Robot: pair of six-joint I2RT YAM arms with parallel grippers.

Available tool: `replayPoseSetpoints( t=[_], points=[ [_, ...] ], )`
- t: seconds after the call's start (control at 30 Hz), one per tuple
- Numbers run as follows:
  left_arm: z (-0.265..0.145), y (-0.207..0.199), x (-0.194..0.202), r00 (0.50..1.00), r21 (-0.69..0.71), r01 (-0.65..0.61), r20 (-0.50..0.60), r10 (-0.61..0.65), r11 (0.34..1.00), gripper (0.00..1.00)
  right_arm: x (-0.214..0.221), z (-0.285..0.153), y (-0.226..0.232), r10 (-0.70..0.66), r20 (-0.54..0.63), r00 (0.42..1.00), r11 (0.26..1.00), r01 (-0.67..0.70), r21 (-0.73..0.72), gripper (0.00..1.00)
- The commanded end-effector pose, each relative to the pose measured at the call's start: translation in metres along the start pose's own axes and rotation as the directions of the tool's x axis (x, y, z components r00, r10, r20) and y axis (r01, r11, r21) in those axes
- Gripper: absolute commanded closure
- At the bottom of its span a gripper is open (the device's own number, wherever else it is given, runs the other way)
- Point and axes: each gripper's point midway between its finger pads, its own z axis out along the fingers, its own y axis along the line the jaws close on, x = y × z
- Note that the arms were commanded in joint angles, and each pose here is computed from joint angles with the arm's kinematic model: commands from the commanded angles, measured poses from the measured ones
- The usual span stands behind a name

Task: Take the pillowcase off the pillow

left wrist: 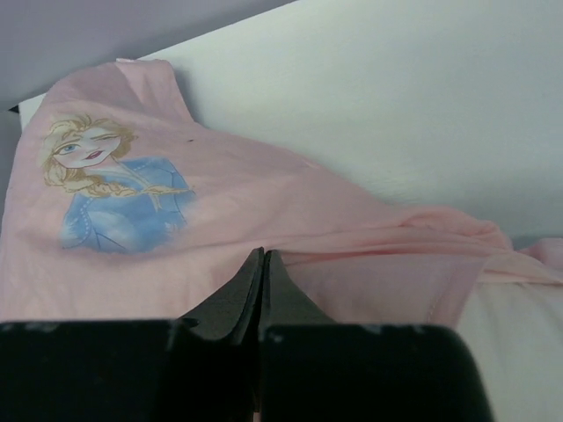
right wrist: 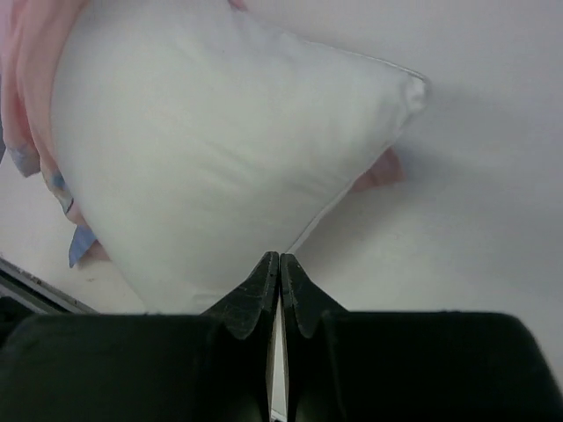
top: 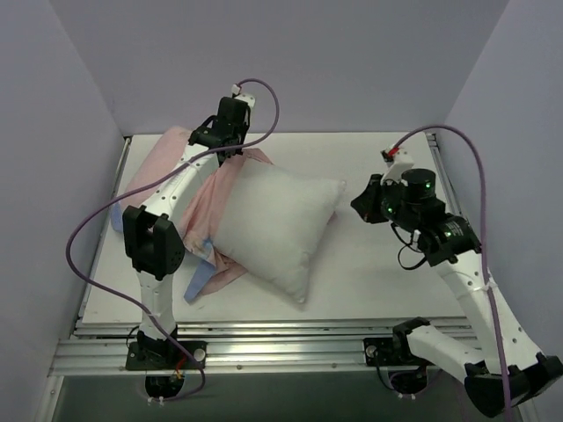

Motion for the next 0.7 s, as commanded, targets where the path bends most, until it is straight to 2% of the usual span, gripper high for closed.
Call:
replayPoseSetpoints(
  t=[0.0, 0.03, 0.13, 0.23, 0.3, 0.33, 0.43, 0.47, 0.5, 0.53, 0.67],
  points=[
    [0.013, 0.069, -0.021, 0.992, -0.245, 0.111, 0.078, -0.095, 0.963, 0.98, -0.049, -0.052, -0.001, -0.03, 0.127, 0.991, 0.996, 0.019, 0.087, 1.0],
    [0.019, 0.073, -0.016, 0.993, -0.261, 0.116, 0.063, -0.103, 0.958, 0.98, -0.068, -0.068, 0.004, -0.041, 0.177, 0.983, 0.995, 0.024, 0.097, 1.0],
    [0.023, 0.072, -0.013, 0.993, -0.245, 0.121, 0.041, -0.114, 0.962, 0.98, -0.072, -0.08, 0.001, -0.072, 0.177, 0.982, 0.99, 0.048, 0.133, 1.0],
    [0.018, 0.043, -0.02, 0.987, -0.113, 0.154, 0.068, -0.147, 0.982, 0.98, -0.058, -0.062, 0.007, -0.073, 0.11, 0.991, 0.995, 0.065, 0.07, 1.0],
    [0.015, 0.026, -0.028, 0.984, -0.048, 0.146, 0.111, -0.14, 0.988, 0.98, -0.038, -0.039, 0.007, -0.004, 0.06, 0.998, 1.0, 0.003, 0.026, 1.0],
    [0.011, 0.019, -0.023, 0.987, -0.03, 0.122, 0.108, -0.118, 0.992, 0.98, -0.042, -0.03, 0.015, 0.012, 0.086, 0.996, 1.0, -0.01, -0.024, 0.88],
    [-0.002, -0.003, -0.029, 0.986, 0.031, 0.073, 0.146, -0.077, 0.997, 0.98, -0.023, -0.002, 0.011, 0.088, 0.043, 0.995, 0.995, -0.085, -0.049, 0.64],
    [-0.003, -0.012, -0.024, 0.988, 0.05, 0.057, 0.139, -0.063, 0.997, 0.98, -0.024, 0.011, 0.01, 0.098, 0.037, 0.994, 0.994, -0.096, -0.058, 0.44],
    [-0.005, -0.019, -0.026, 0.987, 0.077, 0.049, 0.15, -0.06, 0.996, 0.98, -0.022, 0.018, 0.008, 0.106, 0.03, 0.994, 0.993, -0.104, -0.054, 0.35],
    [-0.012, -0.022, -0.029, 0.985, 0.093, 0.041, 0.165, -0.056, 0.995, 0.98, -0.023, 0.025, 0.005, 0.124, 0.031, 0.992, 0.991, -0.123, -0.044, 0.21],
    [-0.023, -0.044, -0.021, 0.984, 0.169, 0.021, 0.168, -0.05, 0.985, 0.98, -0.025, 0.065, -0.022, 0.175, 0.027, 0.984, 0.984, -0.176, 0.037, 0.02]
  ],
)
